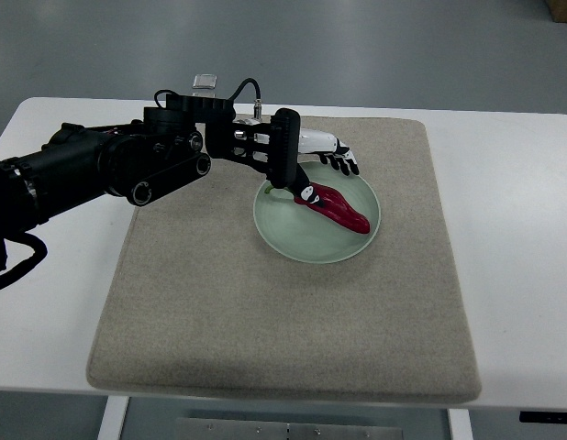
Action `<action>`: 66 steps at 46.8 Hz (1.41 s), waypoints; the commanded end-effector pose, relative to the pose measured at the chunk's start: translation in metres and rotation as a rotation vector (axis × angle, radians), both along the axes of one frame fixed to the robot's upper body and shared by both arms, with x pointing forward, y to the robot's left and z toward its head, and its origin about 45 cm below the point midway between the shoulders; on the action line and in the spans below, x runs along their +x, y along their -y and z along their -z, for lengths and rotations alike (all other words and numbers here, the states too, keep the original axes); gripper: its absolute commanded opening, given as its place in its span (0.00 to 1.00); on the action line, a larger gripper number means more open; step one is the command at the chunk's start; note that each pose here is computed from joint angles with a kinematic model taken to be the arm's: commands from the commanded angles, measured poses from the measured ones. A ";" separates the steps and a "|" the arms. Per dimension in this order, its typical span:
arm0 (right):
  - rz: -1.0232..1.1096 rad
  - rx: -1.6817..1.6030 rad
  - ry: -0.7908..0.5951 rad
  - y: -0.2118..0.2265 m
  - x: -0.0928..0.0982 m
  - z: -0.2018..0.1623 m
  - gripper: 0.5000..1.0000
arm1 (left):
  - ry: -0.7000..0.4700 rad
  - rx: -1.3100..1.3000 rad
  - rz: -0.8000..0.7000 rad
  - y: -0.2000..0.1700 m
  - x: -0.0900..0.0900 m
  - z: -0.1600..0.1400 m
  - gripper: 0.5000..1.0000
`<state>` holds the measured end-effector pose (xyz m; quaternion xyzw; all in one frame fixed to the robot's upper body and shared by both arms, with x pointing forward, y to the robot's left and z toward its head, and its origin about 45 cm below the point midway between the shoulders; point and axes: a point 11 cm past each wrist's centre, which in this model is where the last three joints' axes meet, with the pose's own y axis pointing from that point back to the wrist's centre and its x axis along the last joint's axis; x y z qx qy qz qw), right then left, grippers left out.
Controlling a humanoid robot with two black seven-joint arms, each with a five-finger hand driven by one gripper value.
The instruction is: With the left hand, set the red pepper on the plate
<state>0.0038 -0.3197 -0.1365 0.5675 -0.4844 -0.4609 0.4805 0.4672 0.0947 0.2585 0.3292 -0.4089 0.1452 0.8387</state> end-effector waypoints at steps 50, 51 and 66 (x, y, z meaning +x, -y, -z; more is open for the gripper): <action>0.000 0.000 0.000 0.000 0.000 0.000 0.86 | -0.031 -0.698 -0.884 -0.171 0.085 -0.061 0.92; 0.000 0.000 0.000 0.000 0.000 0.000 0.86 | -0.055 -0.727 -0.910 -0.173 0.086 -0.060 0.92; 0.003 0.000 0.001 0.000 0.000 0.000 0.86 | -0.295 -1.210 -1.146 -0.183 0.085 -0.045 0.92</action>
